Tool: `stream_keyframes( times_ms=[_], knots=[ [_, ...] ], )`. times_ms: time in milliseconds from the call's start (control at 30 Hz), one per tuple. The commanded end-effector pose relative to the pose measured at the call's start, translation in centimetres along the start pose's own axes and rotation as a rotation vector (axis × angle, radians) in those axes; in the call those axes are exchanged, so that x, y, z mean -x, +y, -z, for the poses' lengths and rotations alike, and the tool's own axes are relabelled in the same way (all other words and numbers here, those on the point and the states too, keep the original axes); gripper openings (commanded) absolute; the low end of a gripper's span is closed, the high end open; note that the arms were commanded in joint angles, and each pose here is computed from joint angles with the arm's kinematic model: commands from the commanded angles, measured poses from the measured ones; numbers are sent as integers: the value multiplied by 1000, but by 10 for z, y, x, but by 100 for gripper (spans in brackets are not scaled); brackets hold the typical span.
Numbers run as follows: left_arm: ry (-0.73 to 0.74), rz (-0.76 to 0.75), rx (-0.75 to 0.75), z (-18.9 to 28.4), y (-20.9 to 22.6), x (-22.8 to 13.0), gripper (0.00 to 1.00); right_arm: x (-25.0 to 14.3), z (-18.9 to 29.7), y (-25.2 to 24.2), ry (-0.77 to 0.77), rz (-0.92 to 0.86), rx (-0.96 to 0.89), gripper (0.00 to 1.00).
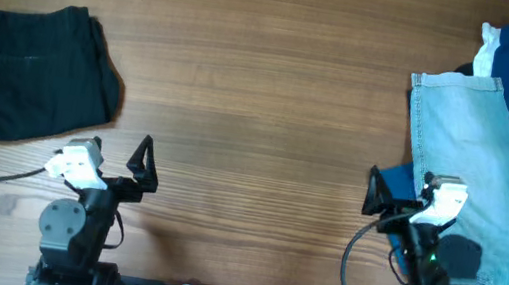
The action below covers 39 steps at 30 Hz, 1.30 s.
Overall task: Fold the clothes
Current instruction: 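Reach the right gripper to the light-blue denim shorts and grasp the waistband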
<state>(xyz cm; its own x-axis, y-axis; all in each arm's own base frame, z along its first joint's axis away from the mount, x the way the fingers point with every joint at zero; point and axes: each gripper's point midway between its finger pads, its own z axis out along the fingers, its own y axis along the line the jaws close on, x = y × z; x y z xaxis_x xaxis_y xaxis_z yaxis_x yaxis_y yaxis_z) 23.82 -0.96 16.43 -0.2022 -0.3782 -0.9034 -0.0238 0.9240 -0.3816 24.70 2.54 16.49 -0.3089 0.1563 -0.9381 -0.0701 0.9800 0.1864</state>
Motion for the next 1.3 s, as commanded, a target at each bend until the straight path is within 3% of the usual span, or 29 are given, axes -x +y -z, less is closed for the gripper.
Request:
stream_keyframes(
  times_ms=[0,167,300,500,700,867,1033,1133,1200,1267],
  knots=[
    [68,11,18,1,-12,25,100,25,-1,-12,55,-17,-102,100],
    [264,25,98,-12,-13,31,100,23,-12,-17,321,-18,-169,100],
    [381,33,145,-21,-12,30,100,24,-33,-17,422,51,-162,100],
    [402,36,151,-24,-11,26,100,-17,-39,-93,545,-134,-587,100],
    [401,36,150,-24,-11,26,100,-54,-85,-119,612,-147,-627,96],
    [401,36,150,-24,-11,26,100,-93,-105,-128,687,-166,-652,85],
    [401,36,150,-24,-11,26,100,-91,-114,-129,656,-170,-646,48],
    [400,36,150,-24,-11,26,100,-87,-115,-129,642,-171,-643,19],
    [400,36,150,-24,-11,26,100,-82,-115,-128,626,-171,-640,18],
    [400,36,150,-24,-11,26,100,-71,-114,-126,595,-172,-632,4]
  ],
)
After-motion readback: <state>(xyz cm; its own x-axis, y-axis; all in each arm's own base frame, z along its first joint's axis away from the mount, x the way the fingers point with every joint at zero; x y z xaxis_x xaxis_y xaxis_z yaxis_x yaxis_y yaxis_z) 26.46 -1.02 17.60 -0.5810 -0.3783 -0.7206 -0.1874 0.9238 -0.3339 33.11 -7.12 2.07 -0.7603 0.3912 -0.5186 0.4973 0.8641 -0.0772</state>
